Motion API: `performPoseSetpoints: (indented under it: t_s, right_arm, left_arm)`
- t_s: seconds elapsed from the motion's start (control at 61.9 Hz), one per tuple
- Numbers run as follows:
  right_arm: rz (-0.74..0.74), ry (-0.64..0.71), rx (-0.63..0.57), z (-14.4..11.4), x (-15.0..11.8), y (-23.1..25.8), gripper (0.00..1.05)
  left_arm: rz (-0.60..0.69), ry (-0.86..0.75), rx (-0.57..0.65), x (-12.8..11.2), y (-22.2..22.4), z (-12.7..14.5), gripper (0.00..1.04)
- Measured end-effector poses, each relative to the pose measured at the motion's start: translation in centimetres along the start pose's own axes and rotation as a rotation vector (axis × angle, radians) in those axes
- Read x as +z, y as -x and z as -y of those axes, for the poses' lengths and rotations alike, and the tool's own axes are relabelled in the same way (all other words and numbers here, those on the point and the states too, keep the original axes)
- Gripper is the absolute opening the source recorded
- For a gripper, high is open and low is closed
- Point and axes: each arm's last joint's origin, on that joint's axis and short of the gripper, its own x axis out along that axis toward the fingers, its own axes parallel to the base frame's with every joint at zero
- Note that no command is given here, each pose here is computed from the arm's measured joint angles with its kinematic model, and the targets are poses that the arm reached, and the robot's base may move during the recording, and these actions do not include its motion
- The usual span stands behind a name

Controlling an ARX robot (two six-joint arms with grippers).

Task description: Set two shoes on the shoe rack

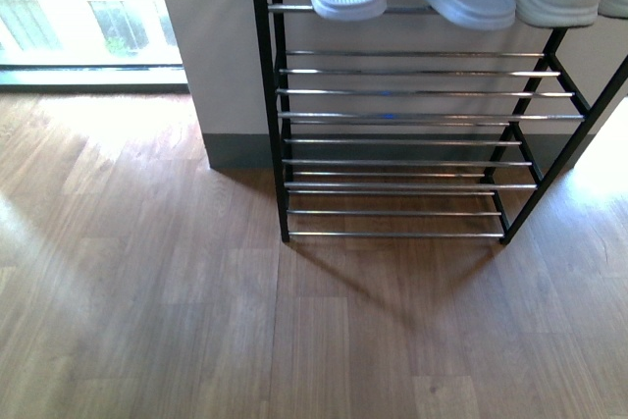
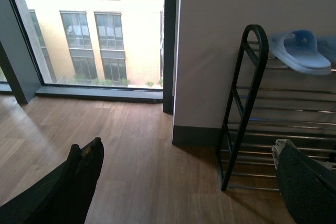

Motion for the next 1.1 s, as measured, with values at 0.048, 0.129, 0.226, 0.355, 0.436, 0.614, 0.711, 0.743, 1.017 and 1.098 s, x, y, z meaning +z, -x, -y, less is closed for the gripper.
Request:
performPoseSetpoints:
  t_s: [0.048,0.129,0.226,0.355,0.436,0.614,0.711,0.743,1.017,1.098]
  right_arm:
    - [0.0,0.0,0.001,0.0,0.0,0.0,0.96]
    - [0.0,0.0,0.003,-0.01,0.0,0.0,0.96]
    - [0.0,0.0,0.002,0.0,0.0,0.0,0.96]
    - [0.0,0.0,0.003,-0.01,0.0,0.0,0.96]
    - [0.0,0.0,0.003,-0.01,0.0,0.0,0.96]
    - [0.0,0.0,0.002,-0.01,0.0,0.0,0.96]
    - [0.0,0.0,0.002,-0.01,0.0,0.0,0.96]
    - [0.0,0.0,0.003,-0.01,0.0,0.0,0.96]
    - [0.0,0.0,0.003,-0.01,0.0,0.0,0.96]
    - [0.0,0.0,0.003,-0.01,0.0,0.0,0.96]
  left_arm:
    - [0.0,0.0,0.0,0.0,0.0,0.0,0.95]
    - [0.0,0.0,0.001,0.0,0.0,0.0,0.95]
    - [0.0,0.0,0.0,0.0,0.0,0.0,0.95]
    - [0.0,0.0,0.0,0.0,0.0,0.0,0.95]
    - [0.0,0.0,0.0,0.0,0.0,0.0,0.95]
    - [0.0,0.0,0.0,0.0,0.0,0.0,0.95]
    - [0.0,0.0,0.001,0.0,0.0,0.0,0.95]
    - [0.0,0.0,0.0,0.0,0.0,0.0,0.95]
    - [0.0,0.0,0.0,0.0,0.0,0.0,0.95]
    - [0.0,0.0,0.0,0.0,0.0,0.0,0.95]
